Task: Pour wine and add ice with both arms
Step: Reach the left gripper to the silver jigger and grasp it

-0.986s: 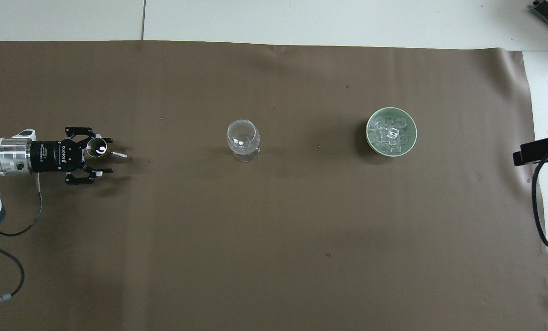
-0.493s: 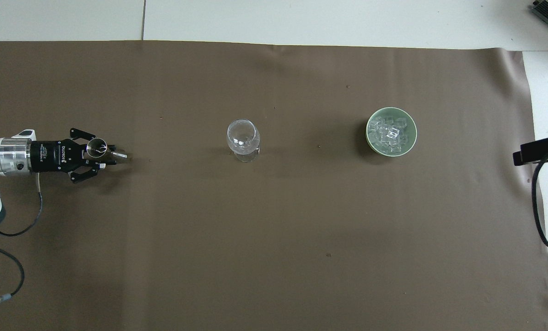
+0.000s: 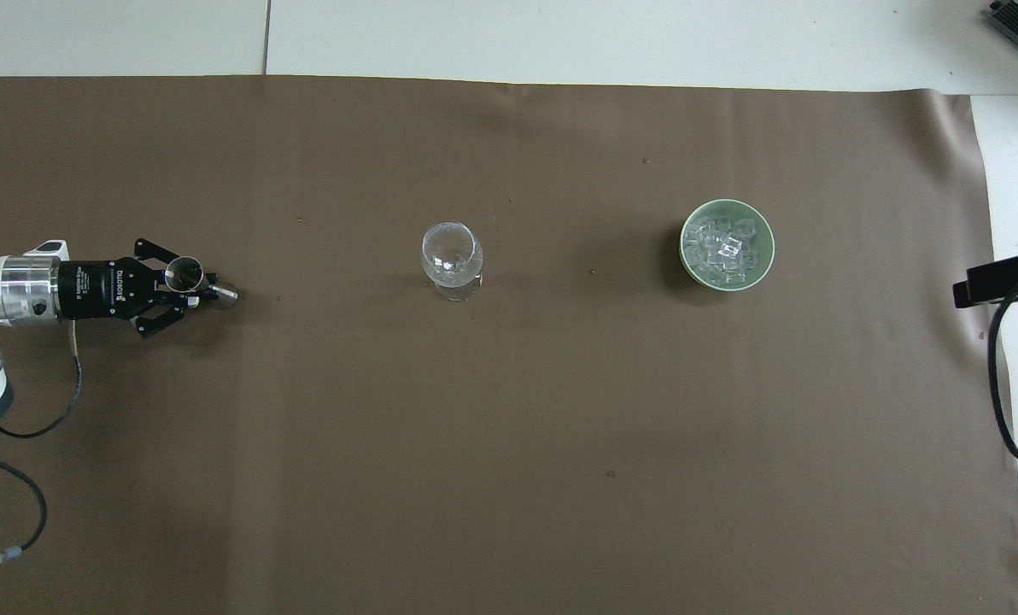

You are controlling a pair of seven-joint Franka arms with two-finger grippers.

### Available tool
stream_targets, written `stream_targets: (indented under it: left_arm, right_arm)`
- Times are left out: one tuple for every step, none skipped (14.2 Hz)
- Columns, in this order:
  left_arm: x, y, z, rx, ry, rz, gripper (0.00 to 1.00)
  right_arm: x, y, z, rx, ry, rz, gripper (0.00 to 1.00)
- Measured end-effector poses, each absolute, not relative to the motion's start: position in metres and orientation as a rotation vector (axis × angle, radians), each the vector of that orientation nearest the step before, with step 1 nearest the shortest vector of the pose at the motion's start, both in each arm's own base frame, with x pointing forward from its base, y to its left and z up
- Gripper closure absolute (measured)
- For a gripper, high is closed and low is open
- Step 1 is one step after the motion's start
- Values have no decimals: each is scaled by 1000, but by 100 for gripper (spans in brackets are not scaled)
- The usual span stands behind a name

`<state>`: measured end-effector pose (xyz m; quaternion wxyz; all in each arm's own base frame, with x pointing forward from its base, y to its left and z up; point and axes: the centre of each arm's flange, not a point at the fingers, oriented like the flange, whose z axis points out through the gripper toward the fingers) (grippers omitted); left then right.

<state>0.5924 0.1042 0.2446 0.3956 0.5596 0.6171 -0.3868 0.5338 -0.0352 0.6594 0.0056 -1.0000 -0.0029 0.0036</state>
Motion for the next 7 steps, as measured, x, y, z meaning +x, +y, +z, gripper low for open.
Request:
stream_targets:
  left_arm:
    - [593,102,245,1412,1559,-983,79]
    - [594,98,246,1412,1551,-988,79]
    - [595,94,248,1415,1543,-993,79]
    - [596,90,250,1420,1535,-995,79]
    - [598,86,253,1426,1525,-995,79]
    - [600,81,258,1436,1513,-993,79]
    - [602,75,265,1449,1499,-987,79]
  right_arm:
    - [534,-35,659,-3130,-9,11,0]
    - [534,-35,659,-3130,-9,11,0]
    - [534,-35,659,-3130,-9,11,0]
    - [534,-35,659,-3130,-9,11,0]
    - [534,-35,659,-3130,-9,11,0]
    - [534,-35,659,-3130,-9,11,0]
    - [534,-35,659,-3130,-9,11,0]
